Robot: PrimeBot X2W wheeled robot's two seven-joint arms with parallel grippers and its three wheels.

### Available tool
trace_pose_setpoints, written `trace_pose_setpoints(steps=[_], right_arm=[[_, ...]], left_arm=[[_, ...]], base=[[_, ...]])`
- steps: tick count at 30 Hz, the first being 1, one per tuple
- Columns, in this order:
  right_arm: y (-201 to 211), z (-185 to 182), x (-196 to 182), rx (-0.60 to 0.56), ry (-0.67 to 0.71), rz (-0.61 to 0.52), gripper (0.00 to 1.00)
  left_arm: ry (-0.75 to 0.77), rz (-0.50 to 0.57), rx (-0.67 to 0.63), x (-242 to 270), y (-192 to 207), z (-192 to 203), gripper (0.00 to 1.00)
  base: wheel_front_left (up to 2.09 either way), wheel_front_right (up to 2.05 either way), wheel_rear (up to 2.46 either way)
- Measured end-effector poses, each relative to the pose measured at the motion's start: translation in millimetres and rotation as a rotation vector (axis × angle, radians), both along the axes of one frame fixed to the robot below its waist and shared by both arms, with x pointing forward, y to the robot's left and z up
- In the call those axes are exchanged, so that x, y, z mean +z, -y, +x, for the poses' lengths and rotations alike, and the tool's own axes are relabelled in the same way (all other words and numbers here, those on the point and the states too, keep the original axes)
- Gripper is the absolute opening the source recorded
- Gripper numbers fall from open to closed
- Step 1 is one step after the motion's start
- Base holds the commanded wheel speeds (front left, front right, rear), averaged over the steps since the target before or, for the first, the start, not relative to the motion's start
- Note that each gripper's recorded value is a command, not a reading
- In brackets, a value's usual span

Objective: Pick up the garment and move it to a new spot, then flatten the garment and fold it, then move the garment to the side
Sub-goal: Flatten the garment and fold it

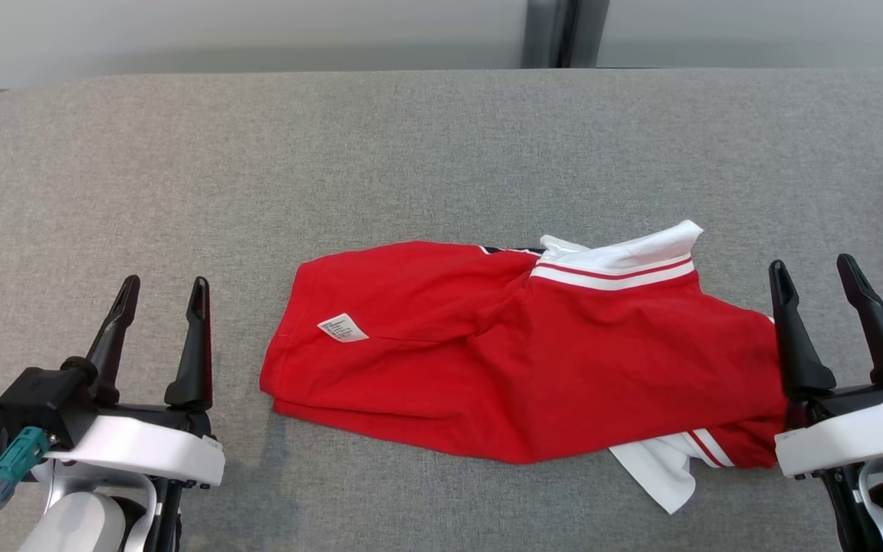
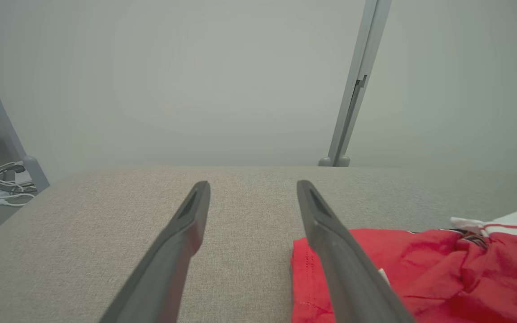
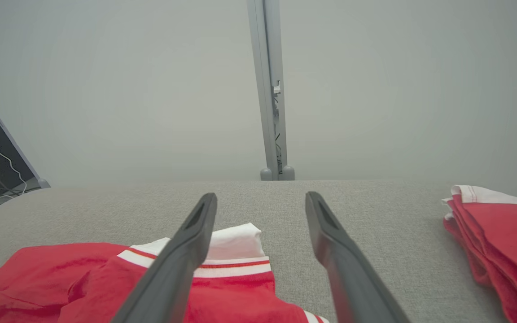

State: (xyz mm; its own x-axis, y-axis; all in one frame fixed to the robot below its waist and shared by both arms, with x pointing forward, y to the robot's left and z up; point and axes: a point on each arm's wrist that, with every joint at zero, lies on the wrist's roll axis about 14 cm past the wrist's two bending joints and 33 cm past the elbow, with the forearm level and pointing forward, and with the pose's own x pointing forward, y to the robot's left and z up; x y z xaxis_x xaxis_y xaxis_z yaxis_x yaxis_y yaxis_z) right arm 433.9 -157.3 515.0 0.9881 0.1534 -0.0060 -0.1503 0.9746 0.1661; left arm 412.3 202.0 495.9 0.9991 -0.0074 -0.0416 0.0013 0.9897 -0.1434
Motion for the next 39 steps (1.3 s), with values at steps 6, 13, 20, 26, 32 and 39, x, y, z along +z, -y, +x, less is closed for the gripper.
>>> trace_pose_setpoints(steps=[6,13,20,26,32,39], right_arm=[[7,-8,0,-0.025,-0.012,-0.002,1.0],[8,-10,-1,-0.032,-0.018,0.007,1.0],[7,-7,-1,-0.029,-0.021,0.01,1.0],[9,8,1,-0.025,-0.012,0.014,1.0],[9,43,-12,0.013,-0.055,-0.005,1.0],[-23,79,-52,0.145,-0.195,-0.039,1.0]], left_arm=[[0.004,-0.004,0.006,3,1,-4,1.0],[0.002,-0.009,0.004,4,3,-6,1.0],[-0.003,-0.008,0.008,4,2,-7,1.0],[-0.009,-0.009,0.012,1,1,-6,1.0],[-0.014,-0.012,0.012,-4,0,1,1.0],[-0.044,-0.016,0.025,-20,-5,7,1.0]], base=[[0.0,0.0,0.0],[0.0,0.0,0.0],[0.0,0.0,0.0],[0.0,0.0,0.0],[0.0,0.0,0.0],[0.0,0.0,0.0]])
